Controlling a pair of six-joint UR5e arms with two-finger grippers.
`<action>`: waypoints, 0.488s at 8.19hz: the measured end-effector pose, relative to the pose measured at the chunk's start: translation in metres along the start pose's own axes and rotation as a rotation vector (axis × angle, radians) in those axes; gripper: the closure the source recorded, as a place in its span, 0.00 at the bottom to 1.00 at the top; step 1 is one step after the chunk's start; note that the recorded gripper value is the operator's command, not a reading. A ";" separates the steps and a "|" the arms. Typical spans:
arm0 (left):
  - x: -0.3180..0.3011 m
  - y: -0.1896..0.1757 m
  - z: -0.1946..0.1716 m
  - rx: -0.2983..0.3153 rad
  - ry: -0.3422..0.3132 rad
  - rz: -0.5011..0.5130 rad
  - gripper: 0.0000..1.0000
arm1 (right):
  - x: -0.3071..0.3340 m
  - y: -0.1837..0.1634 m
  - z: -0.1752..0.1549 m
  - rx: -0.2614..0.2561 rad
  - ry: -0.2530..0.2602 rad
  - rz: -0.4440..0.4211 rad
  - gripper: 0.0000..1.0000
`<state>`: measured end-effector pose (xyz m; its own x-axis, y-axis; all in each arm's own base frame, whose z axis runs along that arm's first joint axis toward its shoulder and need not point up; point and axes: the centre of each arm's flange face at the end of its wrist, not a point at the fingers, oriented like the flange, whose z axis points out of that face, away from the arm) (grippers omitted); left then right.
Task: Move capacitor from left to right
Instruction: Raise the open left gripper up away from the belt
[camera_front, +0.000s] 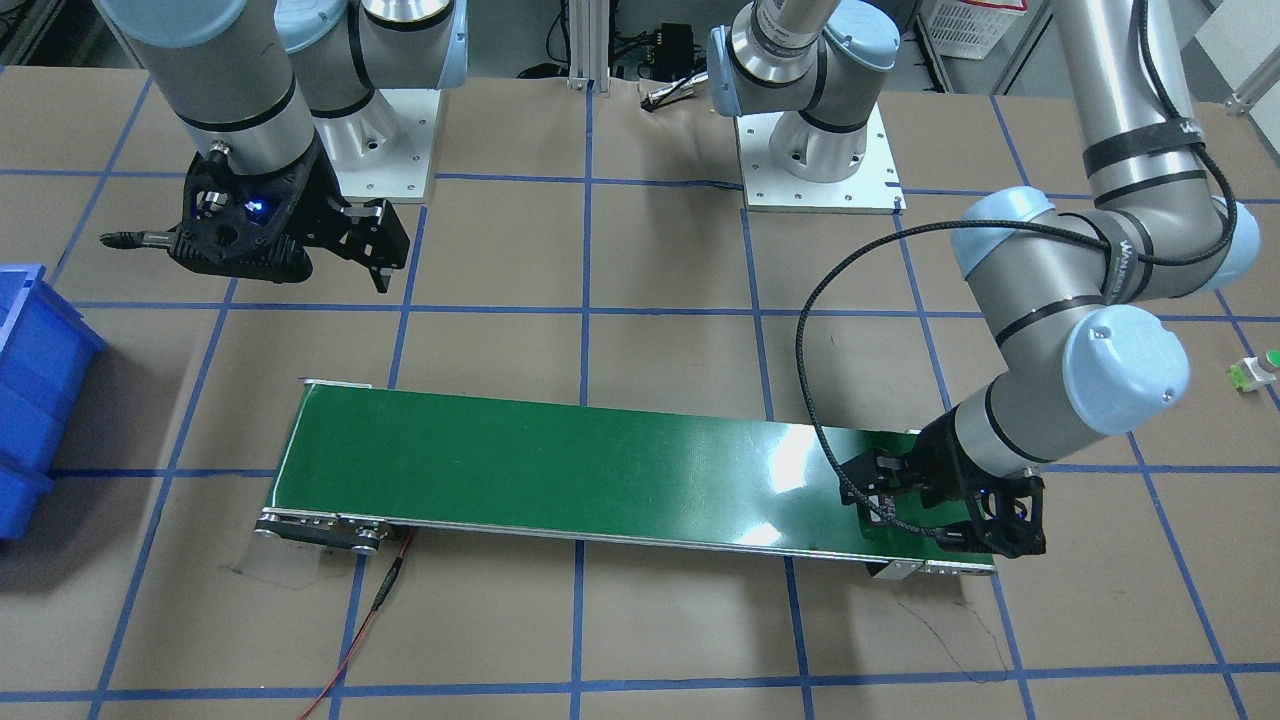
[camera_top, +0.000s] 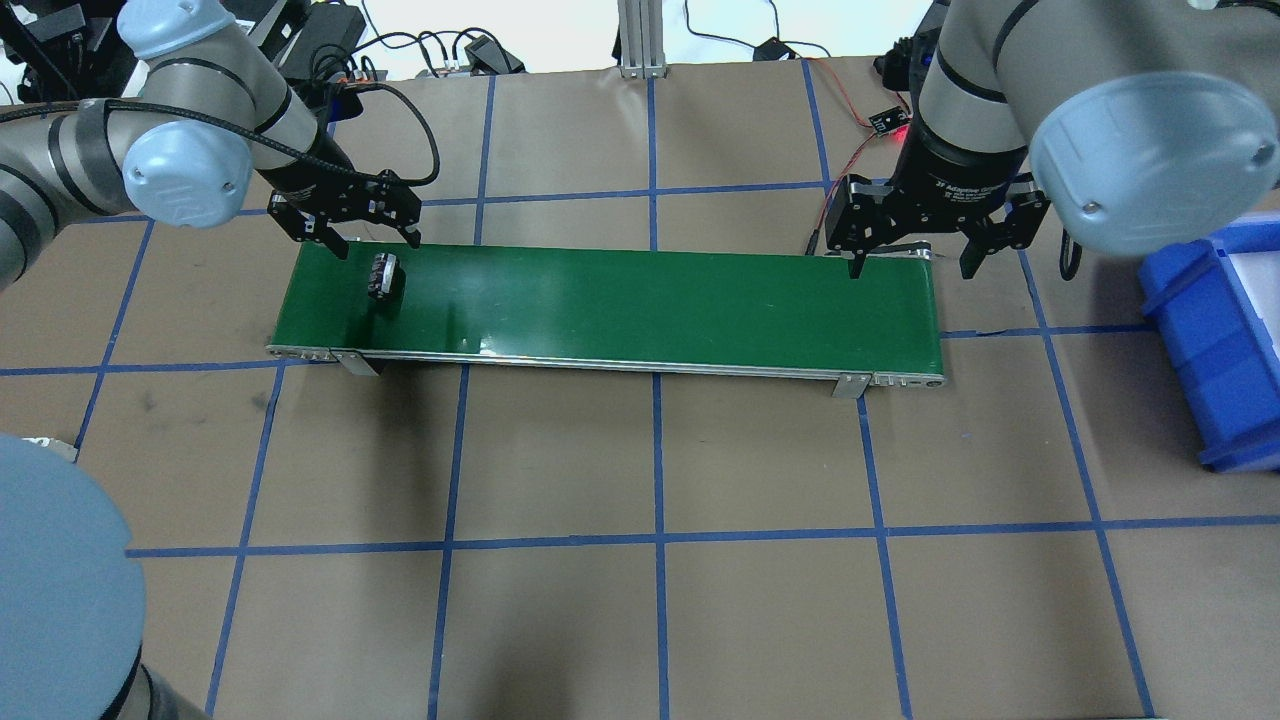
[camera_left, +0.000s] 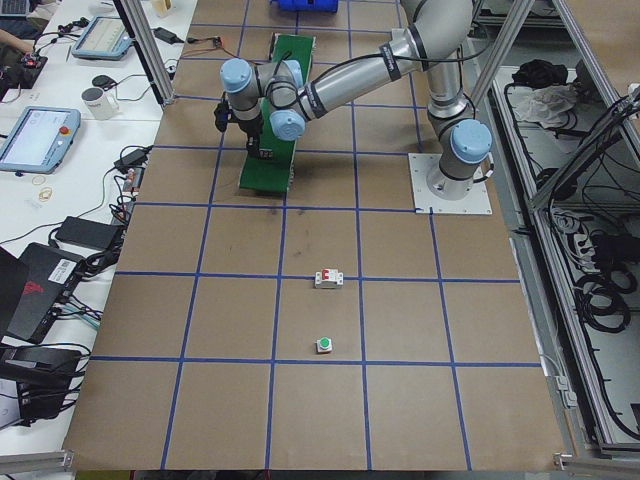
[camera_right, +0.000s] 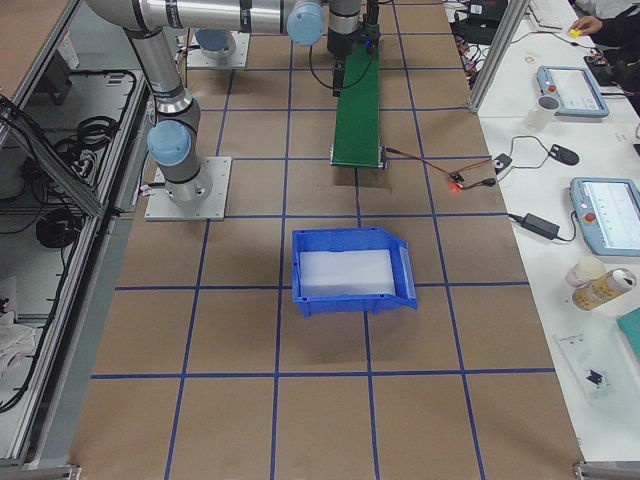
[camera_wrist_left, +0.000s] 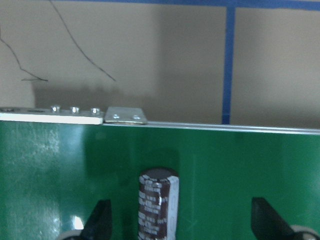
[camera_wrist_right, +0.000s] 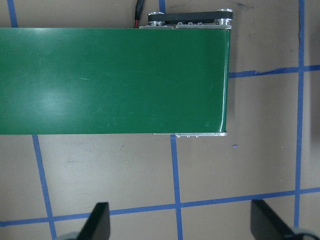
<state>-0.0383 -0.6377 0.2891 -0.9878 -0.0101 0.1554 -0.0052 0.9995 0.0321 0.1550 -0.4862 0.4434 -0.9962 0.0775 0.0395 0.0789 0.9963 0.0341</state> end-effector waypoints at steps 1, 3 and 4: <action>0.019 0.013 -0.016 -0.020 0.001 -0.021 0.00 | -0.001 -0.003 0.002 0.002 -0.003 0.000 0.00; 0.041 0.043 -0.057 -0.044 -0.039 -0.037 0.00 | -0.004 -0.015 0.019 -0.004 -0.028 0.001 0.00; 0.052 0.061 -0.083 -0.035 -0.085 -0.029 0.00 | -0.009 -0.020 0.034 -0.020 -0.065 0.001 0.00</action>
<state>-0.0768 -0.5794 0.3816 -0.9969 -0.0351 0.0699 -0.0301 0.9970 0.0706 0.1612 -0.5058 0.4084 -0.9963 0.0817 -0.0257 0.0802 0.9953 0.0541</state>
